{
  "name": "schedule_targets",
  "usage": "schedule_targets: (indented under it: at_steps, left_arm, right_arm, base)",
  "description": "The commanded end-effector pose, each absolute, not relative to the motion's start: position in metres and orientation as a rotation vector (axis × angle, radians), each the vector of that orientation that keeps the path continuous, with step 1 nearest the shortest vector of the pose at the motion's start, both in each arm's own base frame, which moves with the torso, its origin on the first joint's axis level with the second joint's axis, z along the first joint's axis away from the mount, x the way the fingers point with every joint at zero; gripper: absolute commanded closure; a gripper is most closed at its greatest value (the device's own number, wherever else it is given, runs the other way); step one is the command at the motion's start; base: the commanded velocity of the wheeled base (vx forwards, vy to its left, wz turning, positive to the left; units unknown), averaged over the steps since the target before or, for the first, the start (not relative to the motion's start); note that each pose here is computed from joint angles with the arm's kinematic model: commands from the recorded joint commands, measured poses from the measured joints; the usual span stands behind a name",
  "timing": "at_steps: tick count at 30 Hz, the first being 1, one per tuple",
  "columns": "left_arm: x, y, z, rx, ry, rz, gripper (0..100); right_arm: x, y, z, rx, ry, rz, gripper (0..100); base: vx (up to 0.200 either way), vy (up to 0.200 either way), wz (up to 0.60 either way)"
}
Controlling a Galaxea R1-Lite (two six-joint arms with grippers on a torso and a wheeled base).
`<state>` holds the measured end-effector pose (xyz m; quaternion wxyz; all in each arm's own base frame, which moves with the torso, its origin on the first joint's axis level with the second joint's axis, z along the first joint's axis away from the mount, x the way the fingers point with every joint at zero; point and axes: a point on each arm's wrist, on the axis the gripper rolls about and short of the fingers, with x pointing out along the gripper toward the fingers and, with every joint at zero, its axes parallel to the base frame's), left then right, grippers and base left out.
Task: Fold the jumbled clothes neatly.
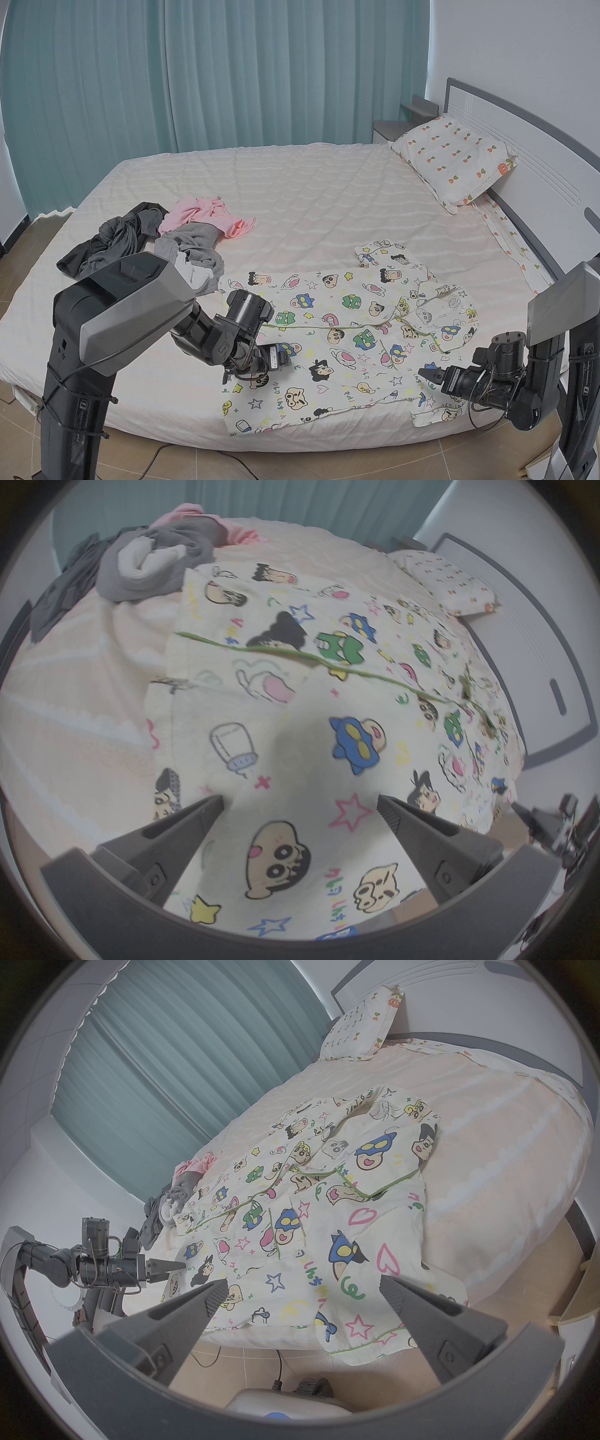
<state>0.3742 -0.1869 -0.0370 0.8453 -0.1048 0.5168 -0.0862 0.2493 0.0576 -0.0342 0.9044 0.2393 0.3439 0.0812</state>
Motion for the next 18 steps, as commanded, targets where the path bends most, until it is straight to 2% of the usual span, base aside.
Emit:
schedule_targets:
  at_steps: [1,6,11,18]
  left_arm:
    - [0.367,-0.182,-0.026,-0.251,1.101,-0.227,0]
    - [0.346,-0.187,-0.004,-0.284,1.125,-0.301,0]
    - [0.329,-0.21,0.01,-0.384,1.162,-0.41,0]
    - [0.323,-0.229,0.001,-0.398,1.126,-0.485,0]
  right_arm:
    - [0.25,0.058,-0.034,0.495,0.701,0.172,0]
    - [0.25,0.058,-0.033,0.496,0.699,0.171,0]
    - [0.25,0.057,-0.033,0.495,0.698,0.17,0]
    - [0.251,0.057,-0.033,0.496,0.696,0.169,0]
  base:
    - [0.0,0.0,0.0]
    - [0.0,0.0,0.0]
    - [0.0,0.0,0.0]
    - [0.0,0.0,0.0]
